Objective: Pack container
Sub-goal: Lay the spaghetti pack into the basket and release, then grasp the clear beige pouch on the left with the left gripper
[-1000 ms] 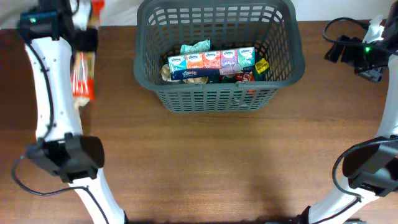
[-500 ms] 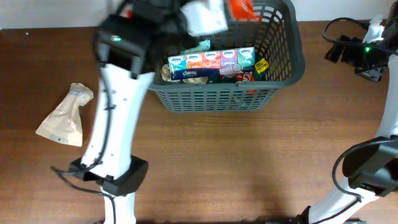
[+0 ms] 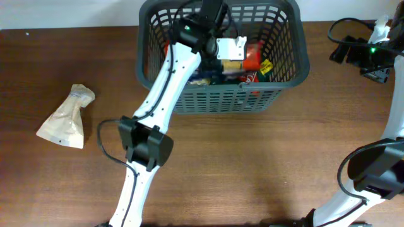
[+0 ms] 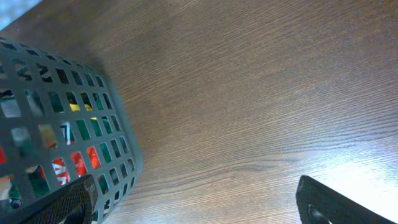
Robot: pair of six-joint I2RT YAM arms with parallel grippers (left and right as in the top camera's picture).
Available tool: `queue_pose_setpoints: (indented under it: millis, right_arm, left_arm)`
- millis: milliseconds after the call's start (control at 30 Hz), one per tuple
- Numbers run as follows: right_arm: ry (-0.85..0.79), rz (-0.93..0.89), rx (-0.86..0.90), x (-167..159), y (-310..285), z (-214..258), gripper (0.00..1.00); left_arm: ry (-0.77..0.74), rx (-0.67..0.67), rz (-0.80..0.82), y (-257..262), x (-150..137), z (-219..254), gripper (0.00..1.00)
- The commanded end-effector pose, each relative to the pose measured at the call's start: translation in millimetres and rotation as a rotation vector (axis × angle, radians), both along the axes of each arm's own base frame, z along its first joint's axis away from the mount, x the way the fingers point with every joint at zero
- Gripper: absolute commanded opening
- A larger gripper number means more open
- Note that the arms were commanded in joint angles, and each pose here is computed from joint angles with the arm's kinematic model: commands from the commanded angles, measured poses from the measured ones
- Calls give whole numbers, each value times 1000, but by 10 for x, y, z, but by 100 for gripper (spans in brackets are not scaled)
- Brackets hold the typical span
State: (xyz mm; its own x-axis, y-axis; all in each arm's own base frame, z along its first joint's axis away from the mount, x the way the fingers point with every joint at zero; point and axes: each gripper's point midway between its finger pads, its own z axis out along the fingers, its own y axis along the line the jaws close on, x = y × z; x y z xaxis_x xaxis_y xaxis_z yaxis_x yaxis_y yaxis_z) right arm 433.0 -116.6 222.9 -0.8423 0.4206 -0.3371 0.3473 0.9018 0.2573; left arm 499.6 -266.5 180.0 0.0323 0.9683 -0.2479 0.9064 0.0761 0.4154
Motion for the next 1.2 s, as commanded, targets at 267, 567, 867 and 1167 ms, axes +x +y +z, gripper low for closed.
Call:
queue_pose_setpoints:
  millis: [267, 567, 867, 1167]
  right_arm:
    - [5, 1, 16, 17, 15, -44, 99]
    - [5, 1, 16, 17, 15, -44, 99]
    - [6, 1, 16, 16, 16, -44, 99]
    - [6, 1, 16, 16, 16, -44, 99]
  left_arm:
    - [-200, -61, 652, 1325, -247, 1414, 99]
    - [-123, -266, 1108, 2913, -427, 1635, 99]
    - [187, -348, 1398, 3953, -519, 716, 89]
    - [430, -33, 1546, 4472, -714, -863, 77]
